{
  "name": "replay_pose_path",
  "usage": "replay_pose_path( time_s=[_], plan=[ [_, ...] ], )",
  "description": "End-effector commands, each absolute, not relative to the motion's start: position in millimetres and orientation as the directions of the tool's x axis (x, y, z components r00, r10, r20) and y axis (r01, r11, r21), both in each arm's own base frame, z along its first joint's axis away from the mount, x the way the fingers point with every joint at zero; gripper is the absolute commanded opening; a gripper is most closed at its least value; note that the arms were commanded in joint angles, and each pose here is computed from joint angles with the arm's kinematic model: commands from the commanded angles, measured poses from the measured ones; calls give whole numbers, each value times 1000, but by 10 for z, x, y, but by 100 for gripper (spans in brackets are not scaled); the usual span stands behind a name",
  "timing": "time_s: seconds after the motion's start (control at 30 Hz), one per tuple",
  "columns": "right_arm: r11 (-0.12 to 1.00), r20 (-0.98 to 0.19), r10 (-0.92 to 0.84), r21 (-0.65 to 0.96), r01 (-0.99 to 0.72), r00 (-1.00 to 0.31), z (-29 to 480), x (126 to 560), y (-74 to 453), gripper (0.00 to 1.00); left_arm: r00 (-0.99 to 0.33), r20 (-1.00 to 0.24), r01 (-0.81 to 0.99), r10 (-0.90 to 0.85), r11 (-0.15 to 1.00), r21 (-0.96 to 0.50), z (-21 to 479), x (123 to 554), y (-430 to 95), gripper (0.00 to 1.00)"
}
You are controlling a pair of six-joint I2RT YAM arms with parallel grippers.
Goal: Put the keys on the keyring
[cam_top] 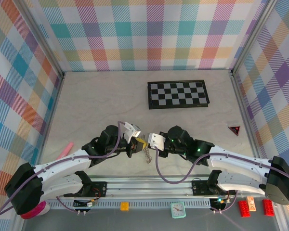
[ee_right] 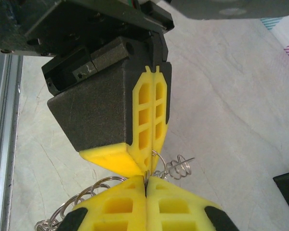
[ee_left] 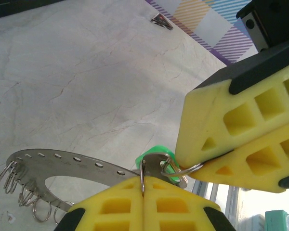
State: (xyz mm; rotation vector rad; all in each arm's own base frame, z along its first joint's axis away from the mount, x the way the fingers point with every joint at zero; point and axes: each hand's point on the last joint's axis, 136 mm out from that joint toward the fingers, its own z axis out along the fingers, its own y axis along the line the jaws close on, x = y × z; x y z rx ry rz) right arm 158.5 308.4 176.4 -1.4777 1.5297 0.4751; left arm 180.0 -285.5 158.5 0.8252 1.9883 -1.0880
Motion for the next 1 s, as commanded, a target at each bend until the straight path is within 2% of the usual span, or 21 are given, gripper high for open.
replay_pose_path(
  time_s=[0.0,0.3,0.97],
  plan=[
    [212,-822,-548,-316,-925,155,1835,1596,3127,0,-501,-852,813,153,420,-403,1739,1828,-2870,0],
    [265,-825,-542,-347,-900,159,1882,1689,3092,0,-500,-852,816,154,415,-403,1736,1824,-2877,0],
    [219,-821,-552,-307,-926,142,1782,1616,3150,0,-494,-857,819,145,408,-403,1769,1826,-2886,0]
  ],
)
